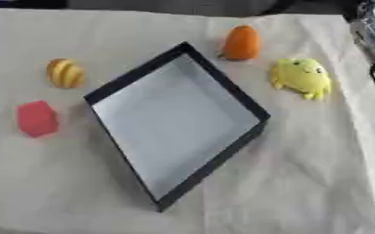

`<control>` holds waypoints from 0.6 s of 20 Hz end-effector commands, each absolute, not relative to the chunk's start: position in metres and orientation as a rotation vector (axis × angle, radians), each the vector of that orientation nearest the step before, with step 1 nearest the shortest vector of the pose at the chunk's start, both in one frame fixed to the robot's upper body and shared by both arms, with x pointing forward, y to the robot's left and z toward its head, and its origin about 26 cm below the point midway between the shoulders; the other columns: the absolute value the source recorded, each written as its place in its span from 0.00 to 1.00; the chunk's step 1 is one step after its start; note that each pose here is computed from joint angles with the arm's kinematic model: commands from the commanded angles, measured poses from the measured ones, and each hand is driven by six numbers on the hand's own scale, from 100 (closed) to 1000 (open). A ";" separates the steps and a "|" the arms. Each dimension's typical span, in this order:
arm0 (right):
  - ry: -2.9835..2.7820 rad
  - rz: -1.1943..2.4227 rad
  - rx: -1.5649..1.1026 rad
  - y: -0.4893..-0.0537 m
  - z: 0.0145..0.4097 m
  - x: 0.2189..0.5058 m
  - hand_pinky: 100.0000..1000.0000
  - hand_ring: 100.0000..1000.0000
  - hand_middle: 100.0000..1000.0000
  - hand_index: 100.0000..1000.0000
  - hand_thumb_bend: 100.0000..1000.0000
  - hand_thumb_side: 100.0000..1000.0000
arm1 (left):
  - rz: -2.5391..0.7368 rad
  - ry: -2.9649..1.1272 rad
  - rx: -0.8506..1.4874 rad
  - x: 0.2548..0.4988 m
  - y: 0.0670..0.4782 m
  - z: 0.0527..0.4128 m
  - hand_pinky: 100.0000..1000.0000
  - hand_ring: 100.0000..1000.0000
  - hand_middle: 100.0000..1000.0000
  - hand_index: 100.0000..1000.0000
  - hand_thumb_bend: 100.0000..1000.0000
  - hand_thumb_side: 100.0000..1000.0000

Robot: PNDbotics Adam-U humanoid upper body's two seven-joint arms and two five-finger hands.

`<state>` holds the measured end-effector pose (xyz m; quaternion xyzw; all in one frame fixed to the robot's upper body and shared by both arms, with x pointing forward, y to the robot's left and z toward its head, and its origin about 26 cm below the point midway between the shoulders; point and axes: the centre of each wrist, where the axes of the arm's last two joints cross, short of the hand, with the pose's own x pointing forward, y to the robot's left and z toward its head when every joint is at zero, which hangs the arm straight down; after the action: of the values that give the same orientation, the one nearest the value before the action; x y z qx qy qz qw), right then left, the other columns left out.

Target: Pick up objects on the table and place them in the box.

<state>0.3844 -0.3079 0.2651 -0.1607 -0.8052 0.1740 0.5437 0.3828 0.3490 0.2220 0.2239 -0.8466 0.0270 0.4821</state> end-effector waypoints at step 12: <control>-1.950 0.185 -0.324 -0.302 0.260 0.393 0.85 0.80 0.84 0.91 0.18 0.54 | 0.140 -2.048 0.479 0.386 0.350 0.227 0.84 0.85 0.89 0.91 0.65 0.60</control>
<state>0.3940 -0.2980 0.2486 -0.1318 -0.8145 0.0869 0.5582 0.3865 0.3453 0.2134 0.1940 -0.8378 0.0555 0.5073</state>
